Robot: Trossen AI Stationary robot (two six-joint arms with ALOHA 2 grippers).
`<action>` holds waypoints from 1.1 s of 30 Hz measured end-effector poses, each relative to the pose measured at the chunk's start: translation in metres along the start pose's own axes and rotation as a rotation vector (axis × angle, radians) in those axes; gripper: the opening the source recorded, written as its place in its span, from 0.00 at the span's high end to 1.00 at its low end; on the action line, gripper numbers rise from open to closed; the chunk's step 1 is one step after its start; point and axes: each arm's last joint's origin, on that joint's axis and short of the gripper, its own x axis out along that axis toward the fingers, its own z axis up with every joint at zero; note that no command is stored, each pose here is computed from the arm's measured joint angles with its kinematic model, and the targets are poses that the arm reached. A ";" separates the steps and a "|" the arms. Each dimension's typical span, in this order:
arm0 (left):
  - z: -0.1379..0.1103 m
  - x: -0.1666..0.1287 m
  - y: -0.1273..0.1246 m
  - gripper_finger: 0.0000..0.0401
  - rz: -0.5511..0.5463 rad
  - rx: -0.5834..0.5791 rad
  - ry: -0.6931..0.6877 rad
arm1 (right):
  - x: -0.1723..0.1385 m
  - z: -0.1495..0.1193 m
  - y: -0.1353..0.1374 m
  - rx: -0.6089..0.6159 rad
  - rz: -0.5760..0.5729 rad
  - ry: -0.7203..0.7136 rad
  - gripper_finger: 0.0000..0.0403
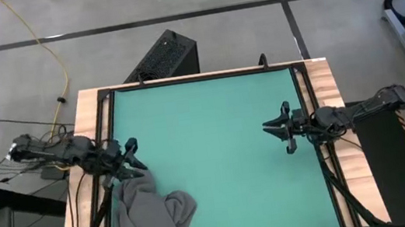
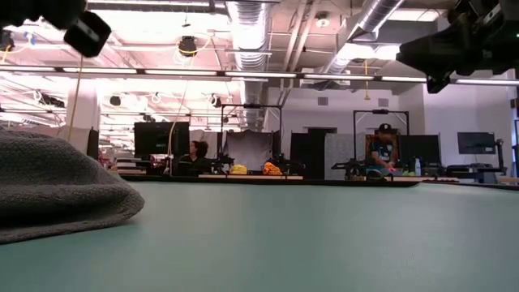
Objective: Roll towel
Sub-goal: Prepare the gray towel for folding
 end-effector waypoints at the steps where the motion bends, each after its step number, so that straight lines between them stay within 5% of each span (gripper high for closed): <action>1: -0.004 0.003 0.000 0.73 0.025 0.003 0.048 | 0.001 0.000 0.001 0.000 0.001 0.002 0.68; 6: -0.028 0.023 -0.003 0.68 0.065 -0.053 0.339 | 0.005 0.000 0.002 0.008 0.001 -0.003 0.59; 12: -0.036 0.046 -0.024 0.66 -0.037 -0.159 0.667 | 0.008 -0.003 0.002 -0.001 -0.003 0.021 0.52; 20: -0.018 0.047 -0.054 0.66 0.196 -0.123 1.193 | 0.009 -0.004 0.003 -0.003 -0.004 0.030 0.51; 33: -0.042 0.023 -0.069 0.66 0.293 -0.248 1.190 | 0.009 -0.006 0.003 -0.016 0.015 0.046 0.51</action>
